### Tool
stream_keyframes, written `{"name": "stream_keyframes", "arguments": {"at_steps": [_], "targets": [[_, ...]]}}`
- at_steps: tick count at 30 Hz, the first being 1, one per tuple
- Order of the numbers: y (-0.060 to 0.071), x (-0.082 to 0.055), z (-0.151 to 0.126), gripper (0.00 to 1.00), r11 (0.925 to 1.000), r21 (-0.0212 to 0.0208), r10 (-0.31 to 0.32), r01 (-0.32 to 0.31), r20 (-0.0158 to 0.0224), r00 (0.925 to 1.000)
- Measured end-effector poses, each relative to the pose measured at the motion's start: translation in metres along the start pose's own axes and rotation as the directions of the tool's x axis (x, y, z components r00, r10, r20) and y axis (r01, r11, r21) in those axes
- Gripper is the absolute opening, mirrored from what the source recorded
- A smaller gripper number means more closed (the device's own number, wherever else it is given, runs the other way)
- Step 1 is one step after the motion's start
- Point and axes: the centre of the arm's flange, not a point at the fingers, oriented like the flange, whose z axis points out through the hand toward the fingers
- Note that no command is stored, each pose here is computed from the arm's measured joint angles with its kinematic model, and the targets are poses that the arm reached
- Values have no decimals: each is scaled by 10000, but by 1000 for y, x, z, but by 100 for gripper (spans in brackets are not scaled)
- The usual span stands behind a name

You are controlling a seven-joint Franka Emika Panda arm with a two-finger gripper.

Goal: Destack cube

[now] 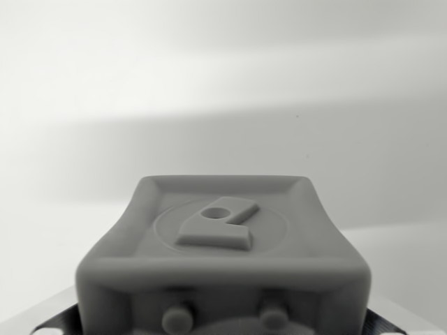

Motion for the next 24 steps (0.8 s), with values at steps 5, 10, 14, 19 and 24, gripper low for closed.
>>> {"name": "stream_keyframes", "arguments": {"at_steps": [5, 10, 14, 19, 24], "targets": [[0, 0, 12, 0, 10000, -4, 1, -1, 1, 10000], [0, 0, 23, 0, 10000, 1, 0, 0, -4, 10000], [-1, 0, 31, 0, 10000, 1, -4, 4, -3, 10000], [0, 0, 39, 0, 10000, 3, -4, 4, -2, 10000], [-1, 0, 45, 0, 10000, 7, 0, 0, -2, 10000]]}}
